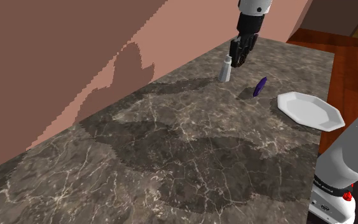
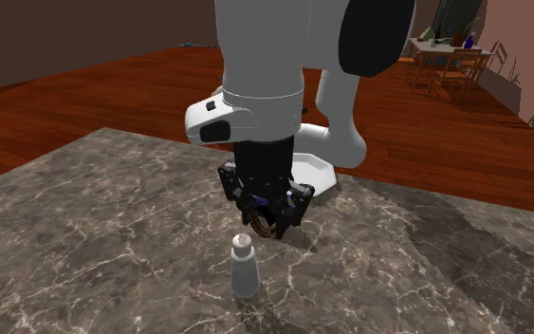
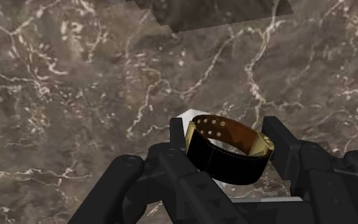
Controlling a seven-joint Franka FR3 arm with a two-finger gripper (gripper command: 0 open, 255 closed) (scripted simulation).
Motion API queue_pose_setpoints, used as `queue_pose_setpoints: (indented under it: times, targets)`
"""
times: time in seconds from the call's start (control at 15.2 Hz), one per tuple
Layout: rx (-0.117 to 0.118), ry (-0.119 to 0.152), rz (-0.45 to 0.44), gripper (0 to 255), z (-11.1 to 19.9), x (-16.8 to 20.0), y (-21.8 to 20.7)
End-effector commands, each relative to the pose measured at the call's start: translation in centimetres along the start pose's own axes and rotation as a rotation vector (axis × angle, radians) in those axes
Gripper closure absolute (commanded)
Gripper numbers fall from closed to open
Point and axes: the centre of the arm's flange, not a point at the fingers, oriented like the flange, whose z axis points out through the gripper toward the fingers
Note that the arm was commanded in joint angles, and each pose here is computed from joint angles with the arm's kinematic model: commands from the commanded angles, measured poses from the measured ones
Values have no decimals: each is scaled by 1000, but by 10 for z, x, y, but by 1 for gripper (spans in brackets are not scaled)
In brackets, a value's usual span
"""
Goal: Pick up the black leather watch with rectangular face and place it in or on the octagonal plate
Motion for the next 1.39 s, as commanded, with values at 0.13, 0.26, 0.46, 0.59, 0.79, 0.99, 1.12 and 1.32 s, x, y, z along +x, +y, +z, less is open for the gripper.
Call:
queue_pose_setpoints:
  times: [0.13,0.26,0.46,0.59,0.79,0.99,1.12,1.32]
  targets:
    - [0,0,0,255,-1,-46,9]
    - [0,0,0,255,-1,-72,14]
    - [0,0,0,255,0,-111,21]
    - [0,0,0,255,0,-137,26]
    - [0,0,0,255,0,-176,33]
    - [0,0,0,255,1,-215,41]
    - [0,0,0,255,1,-241,45]
    - [0,0,0,255,7,-275,52]
